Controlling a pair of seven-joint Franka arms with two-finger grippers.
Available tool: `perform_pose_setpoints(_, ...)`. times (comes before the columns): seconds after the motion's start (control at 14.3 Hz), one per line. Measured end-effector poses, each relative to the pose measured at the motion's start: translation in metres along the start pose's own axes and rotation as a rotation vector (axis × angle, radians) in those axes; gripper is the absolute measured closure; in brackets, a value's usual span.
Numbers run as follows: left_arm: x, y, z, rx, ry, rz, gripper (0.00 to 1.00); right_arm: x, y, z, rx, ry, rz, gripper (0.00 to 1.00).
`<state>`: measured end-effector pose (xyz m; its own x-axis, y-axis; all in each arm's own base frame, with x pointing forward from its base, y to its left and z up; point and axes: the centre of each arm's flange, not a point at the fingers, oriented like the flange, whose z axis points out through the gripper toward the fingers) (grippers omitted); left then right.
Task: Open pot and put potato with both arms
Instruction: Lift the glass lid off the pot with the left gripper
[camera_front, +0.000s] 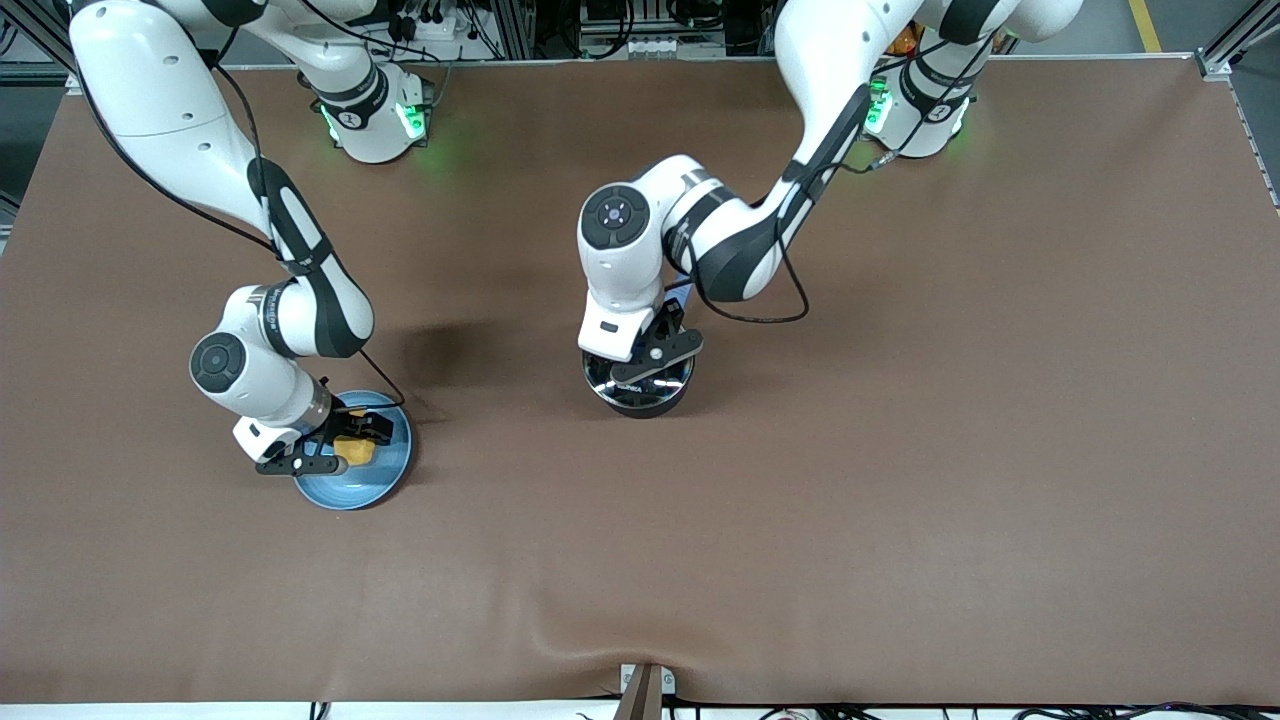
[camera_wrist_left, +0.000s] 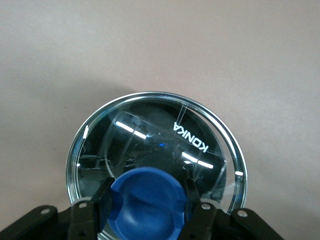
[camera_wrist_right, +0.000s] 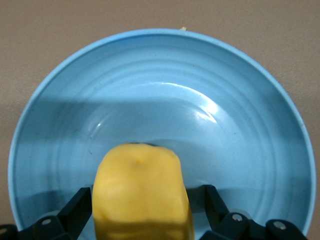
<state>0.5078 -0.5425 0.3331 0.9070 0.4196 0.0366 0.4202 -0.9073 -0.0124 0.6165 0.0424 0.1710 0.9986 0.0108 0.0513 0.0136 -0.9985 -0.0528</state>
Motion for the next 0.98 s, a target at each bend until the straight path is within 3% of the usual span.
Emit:
perform_pose_setpoints(0.21,0.027,-0.025,-0.06,0.021,0.0,0.002,0.4,0.0,0.0,-0.002,0.0,0.001,0.0,0.04)
perform_pose_setpoints(0.49,0.089,-0.084,-0.13,0.019,0.006,0.042,0.4,0.002,-0.002,-0.02,0.004,-0.006,-0.003,0.44)
perform_pose_setpoints(0.98,0.201,-0.222,-0.141,0.064,-0.034,0.136,0.4,0.01,-0.01,-0.109,0.016,0.03,-0.014,0.45)
